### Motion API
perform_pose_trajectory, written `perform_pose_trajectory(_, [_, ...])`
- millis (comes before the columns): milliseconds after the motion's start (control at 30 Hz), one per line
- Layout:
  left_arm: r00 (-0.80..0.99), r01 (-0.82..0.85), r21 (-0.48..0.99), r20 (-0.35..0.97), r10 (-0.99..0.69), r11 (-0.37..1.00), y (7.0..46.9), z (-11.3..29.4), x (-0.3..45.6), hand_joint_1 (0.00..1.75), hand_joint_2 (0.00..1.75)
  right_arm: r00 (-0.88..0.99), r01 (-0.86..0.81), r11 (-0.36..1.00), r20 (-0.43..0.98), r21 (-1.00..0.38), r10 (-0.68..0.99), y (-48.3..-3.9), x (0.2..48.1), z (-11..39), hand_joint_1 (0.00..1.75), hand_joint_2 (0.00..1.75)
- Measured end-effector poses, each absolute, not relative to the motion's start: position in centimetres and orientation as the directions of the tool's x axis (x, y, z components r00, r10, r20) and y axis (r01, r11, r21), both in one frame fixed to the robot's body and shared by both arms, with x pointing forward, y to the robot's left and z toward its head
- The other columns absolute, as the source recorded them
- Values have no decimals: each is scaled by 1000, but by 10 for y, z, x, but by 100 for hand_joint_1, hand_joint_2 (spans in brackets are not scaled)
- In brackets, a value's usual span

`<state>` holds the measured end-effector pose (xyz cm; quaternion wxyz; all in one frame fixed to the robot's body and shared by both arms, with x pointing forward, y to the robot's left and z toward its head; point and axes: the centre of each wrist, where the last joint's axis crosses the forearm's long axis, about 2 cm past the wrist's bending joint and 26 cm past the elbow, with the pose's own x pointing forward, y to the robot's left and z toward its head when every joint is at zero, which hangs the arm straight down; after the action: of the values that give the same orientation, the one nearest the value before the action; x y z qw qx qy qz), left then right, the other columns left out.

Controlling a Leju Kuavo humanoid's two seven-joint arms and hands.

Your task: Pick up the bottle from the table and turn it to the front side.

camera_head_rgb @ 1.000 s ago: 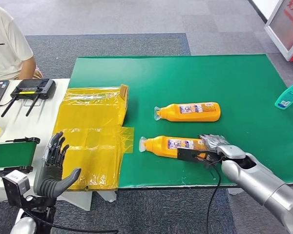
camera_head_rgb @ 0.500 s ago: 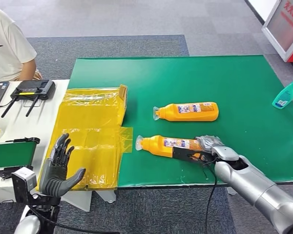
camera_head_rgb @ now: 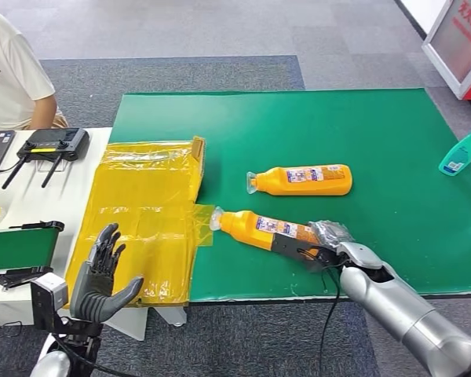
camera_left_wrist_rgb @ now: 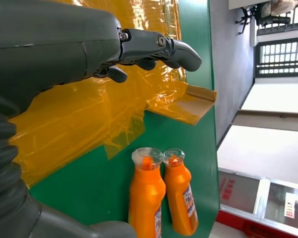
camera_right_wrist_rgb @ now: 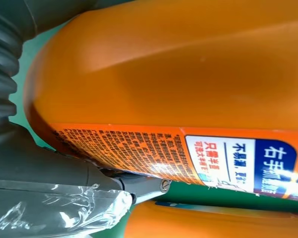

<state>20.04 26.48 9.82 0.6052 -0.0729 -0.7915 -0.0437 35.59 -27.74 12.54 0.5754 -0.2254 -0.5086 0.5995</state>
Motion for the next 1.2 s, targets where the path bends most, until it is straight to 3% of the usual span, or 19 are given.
perform_pose_trajectory(167, [-255,169,-20,965,63,985,265,97,198,0,175,-265,-438,281,421,-854,867,-271,343,121,175,175])
perform_pose_trajectory(367, [-258,165,-22,964,65,986,262,95,195,0,175,-407,-378,545,663,-749,629,-241,305,119,175,175])
perform_pose_trajectory(633, [-280,166,-23,958,69,986,258,100,194,0,175,-527,-285,742,745,-607,408,-208,263,137,175,175])
perform_pose_trajectory(833, [-310,205,-65,942,127,977,247,107,197,0,175,-624,-226,823,727,-521,288,-194,248,148,175,175])
perform_pose_trajectory(1033, [-319,363,-92,923,217,927,213,121,201,0,175,-729,1,844,578,-536,367,-172,240,161,175,175])
perform_pose_trajectory(1200, [-349,493,-4,915,202,870,177,131,197,0,175,-780,134,806,441,-576,445,-150,232,159,175,175])
